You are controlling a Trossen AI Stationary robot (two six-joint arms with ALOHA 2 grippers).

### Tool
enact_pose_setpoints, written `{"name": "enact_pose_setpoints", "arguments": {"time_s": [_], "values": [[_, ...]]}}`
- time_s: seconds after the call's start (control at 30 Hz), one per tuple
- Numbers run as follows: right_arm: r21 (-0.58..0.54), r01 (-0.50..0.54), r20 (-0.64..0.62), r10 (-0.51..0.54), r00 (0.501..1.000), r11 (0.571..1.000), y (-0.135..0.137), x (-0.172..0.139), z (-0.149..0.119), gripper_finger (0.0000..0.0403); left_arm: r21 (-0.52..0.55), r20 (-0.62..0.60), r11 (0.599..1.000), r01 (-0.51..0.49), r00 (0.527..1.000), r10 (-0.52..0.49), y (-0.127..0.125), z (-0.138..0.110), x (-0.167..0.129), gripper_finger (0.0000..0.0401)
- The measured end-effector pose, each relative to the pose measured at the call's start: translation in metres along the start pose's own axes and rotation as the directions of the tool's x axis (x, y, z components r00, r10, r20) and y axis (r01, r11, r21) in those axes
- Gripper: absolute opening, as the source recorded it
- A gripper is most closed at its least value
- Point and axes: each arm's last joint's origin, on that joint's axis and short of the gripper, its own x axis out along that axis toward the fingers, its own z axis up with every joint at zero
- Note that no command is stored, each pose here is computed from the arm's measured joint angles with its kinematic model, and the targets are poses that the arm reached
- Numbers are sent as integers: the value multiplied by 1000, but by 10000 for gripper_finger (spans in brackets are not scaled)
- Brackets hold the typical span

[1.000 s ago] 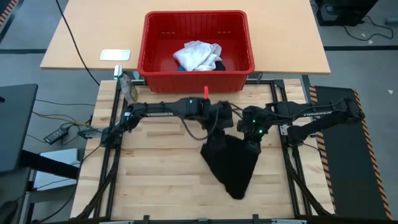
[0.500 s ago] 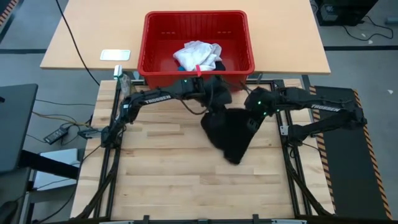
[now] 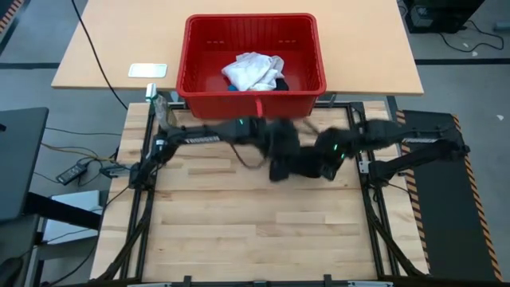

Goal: Fold laundry
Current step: Fold the black shirt on the table

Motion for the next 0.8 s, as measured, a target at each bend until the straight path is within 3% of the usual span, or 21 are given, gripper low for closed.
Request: {"name": "enact_pose_setpoints", "arguments": {"time_s": [0.13,0.27,0.4,0.63,0.8], "values": [[18,-165,-31,166,986,986,28,42,-23,11,-51,-140,997,51,989,-58,-38,-26,30,9],[33,-336,4,336,942,941,56,83,-54,11,-109,-251,991,79,962,-104,-79,-55,55,9],[44,-451,5,451,892,891,77,122,-88,13,-190,-269,977,92,953,-142,-117,-84,81,16],[73,-593,-53,597,801,802,109,162,-132,92,-375,-199,918,134,955,-220,-166,-120,106,86],[99,-672,-136,679,722,734,126,156,-140,153,-420,-203,899,122,953,-224,-172,-113,98,149]]}}
